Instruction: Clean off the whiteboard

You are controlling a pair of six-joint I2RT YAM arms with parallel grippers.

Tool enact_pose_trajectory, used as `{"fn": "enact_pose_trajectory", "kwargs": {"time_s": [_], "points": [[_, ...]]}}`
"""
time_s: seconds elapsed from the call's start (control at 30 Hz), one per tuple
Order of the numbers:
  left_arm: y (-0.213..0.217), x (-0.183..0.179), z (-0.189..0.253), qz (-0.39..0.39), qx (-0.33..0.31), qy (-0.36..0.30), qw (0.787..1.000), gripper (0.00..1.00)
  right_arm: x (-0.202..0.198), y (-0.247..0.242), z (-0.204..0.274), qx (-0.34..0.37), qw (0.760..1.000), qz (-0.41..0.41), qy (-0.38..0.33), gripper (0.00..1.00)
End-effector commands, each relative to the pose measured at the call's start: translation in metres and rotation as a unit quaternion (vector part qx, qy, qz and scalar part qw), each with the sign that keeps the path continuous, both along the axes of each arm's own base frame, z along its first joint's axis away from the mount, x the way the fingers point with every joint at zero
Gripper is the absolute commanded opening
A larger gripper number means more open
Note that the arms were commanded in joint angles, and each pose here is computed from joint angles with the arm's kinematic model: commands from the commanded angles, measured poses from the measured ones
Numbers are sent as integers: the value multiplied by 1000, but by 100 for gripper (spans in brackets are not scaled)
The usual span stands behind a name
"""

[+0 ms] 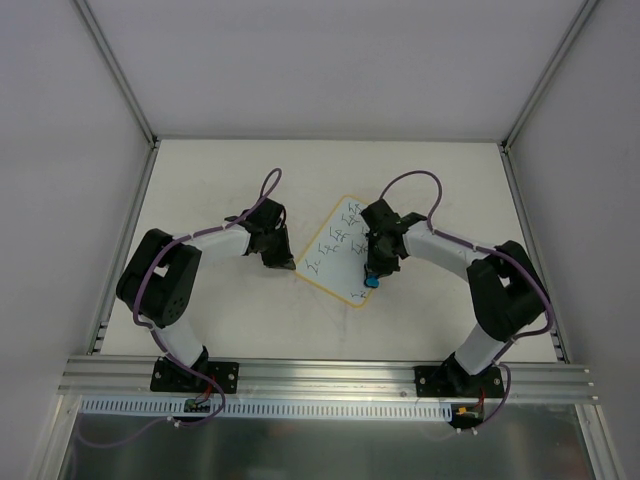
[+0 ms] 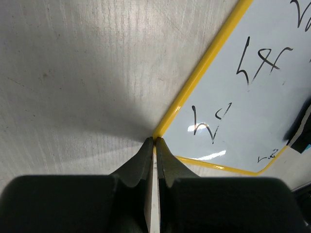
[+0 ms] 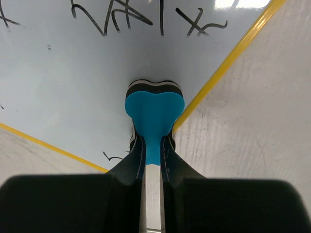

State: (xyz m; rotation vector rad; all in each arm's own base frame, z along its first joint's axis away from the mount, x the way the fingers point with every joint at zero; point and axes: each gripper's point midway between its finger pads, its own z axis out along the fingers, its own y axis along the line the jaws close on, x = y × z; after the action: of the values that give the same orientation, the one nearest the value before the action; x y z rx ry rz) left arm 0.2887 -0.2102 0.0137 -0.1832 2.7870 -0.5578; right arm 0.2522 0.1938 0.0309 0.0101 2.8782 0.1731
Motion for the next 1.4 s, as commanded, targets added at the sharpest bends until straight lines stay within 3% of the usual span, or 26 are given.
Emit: {"fn": "enact_pose_trajectory", "kwargs": {"time_s": [0.0,0.1,0.27,0.43,0.7,1.07,1.23,1.37], "points": [[33,-41,-36,3,79,84,993,0,-11,-28,-13,-67,998,-1,16,0],[31,-41,-35,5,72,87,994,0,-8,-7,-6,-48,999,16,5,0],[29,-40,-35,7,69,89,994,0,-14,70,5,26,997,77,-5,0],[28,-41,-34,9,67,91,994,0,-24,107,3,33,992,123,-4,0],[32,-40,-35,11,73,87,993,0,-30,62,-6,2,998,66,-1,0],[35,-37,-35,15,75,86,993,0,-66,-40,-28,-45,997,-55,34,0],[33,-37,-33,14,68,88,994,0,-63,-40,-23,-38,998,-53,24,0],[29,-38,-33,13,62,91,994,0,-54,-11,-11,-20,1000,-3,9,0]]}}
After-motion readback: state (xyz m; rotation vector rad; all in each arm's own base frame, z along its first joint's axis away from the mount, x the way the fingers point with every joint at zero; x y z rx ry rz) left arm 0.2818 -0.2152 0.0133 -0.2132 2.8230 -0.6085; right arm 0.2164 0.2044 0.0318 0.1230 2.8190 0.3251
